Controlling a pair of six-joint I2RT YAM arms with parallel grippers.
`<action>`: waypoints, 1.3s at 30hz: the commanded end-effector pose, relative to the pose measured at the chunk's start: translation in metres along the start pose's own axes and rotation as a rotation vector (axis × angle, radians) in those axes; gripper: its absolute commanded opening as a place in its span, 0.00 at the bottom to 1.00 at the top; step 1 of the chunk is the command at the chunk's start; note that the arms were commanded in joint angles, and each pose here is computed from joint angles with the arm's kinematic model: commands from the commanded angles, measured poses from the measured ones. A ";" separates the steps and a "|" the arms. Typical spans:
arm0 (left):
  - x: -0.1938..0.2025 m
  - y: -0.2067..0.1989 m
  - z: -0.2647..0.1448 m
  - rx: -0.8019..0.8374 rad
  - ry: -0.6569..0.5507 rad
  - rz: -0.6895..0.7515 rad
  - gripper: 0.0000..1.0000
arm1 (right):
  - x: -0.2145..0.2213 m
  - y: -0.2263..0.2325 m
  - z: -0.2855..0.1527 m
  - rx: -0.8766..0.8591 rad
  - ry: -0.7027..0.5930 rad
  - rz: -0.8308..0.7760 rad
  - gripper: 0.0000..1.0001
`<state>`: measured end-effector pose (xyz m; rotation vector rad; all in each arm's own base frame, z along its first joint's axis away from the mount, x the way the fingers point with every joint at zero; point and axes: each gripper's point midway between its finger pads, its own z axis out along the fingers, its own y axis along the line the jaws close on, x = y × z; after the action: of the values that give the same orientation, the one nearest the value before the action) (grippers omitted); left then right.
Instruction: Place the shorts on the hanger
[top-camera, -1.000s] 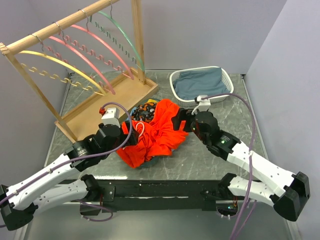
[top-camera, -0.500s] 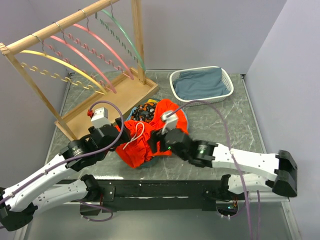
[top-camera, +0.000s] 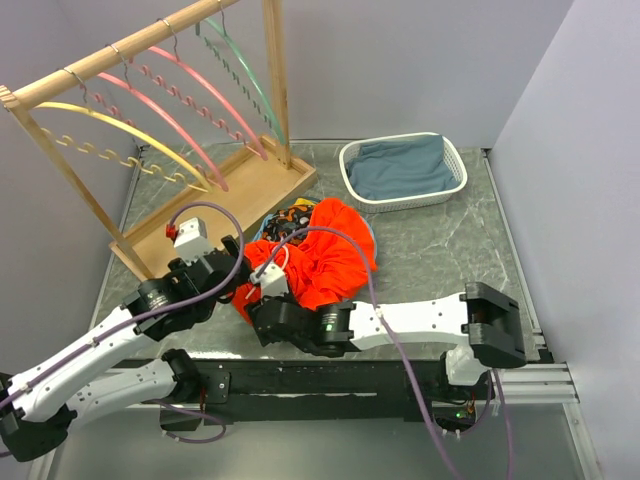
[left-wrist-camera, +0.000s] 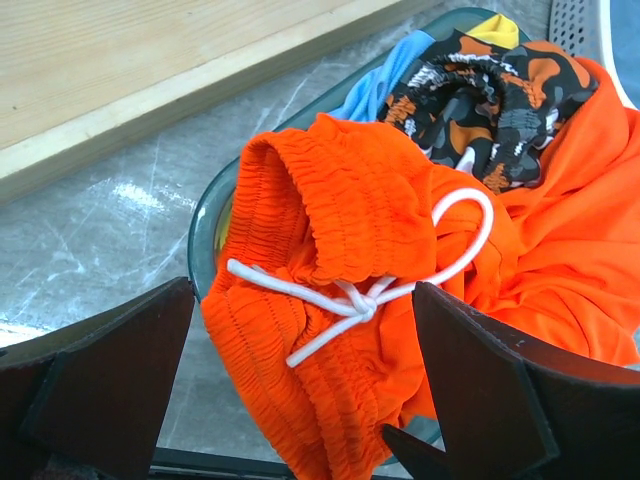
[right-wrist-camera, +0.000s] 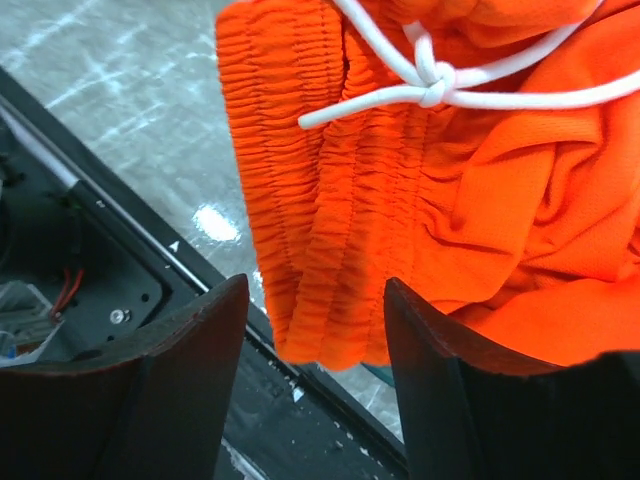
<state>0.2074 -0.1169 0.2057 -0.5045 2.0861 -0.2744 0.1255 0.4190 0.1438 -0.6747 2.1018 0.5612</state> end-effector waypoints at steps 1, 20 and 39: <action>-0.008 0.002 0.004 -0.015 -0.035 -0.022 0.96 | -0.004 0.002 0.008 0.040 0.009 0.029 0.63; -0.006 -0.022 0.010 0.129 -0.006 0.016 0.77 | -0.083 -0.156 -0.087 0.507 -0.217 0.240 0.00; 0.031 -0.065 0.011 0.373 0.131 0.135 0.56 | -0.120 -0.246 -0.123 0.592 -0.261 0.321 0.00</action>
<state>0.2195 -0.1670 0.1804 -0.2242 2.1739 -0.4585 0.2647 0.1950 0.2582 0.0620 2.0183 0.1660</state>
